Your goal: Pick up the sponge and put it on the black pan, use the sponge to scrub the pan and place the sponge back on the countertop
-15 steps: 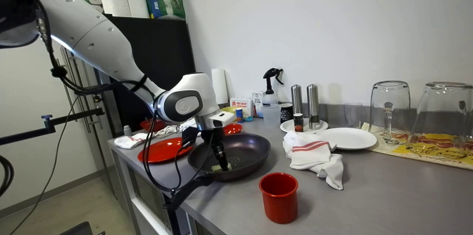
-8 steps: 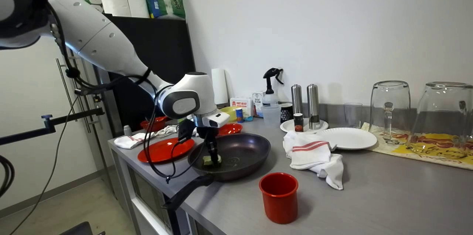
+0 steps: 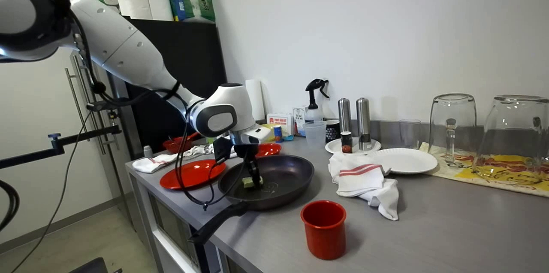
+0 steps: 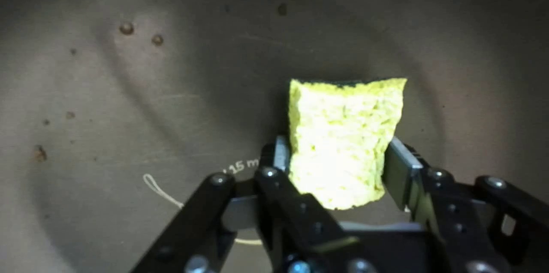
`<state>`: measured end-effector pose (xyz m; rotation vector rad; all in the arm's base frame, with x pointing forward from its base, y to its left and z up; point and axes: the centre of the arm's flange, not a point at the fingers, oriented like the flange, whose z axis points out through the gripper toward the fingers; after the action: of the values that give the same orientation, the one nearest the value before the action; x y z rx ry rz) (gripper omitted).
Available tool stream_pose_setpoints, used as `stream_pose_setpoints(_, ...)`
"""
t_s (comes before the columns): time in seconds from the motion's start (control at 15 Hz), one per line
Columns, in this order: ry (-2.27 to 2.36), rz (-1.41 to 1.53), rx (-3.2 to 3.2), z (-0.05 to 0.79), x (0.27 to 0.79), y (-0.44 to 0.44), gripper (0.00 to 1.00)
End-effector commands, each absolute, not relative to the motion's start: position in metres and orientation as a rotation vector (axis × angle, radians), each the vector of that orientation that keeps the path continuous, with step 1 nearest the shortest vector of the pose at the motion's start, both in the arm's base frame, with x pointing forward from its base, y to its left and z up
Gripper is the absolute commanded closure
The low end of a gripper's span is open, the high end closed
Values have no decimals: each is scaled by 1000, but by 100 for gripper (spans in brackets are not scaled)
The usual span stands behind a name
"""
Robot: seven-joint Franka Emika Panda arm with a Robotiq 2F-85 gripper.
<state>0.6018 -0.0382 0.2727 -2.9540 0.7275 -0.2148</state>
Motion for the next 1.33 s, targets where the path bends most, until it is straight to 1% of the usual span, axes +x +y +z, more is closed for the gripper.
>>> stream_pose_setpoints(0.0, 645, -265, -3018, 257, 636, -27, 72)
stream_pose_setpoints(0.53, 457, -383, -3133, 250, 683, 9, 72)
stream_pose_setpoints(1.0, 495, -483, -3218, 245, 715, -15, 72)
stream_pose_setpoints(1.27, 536, -500, -3205, 250, 720, -23, 72)
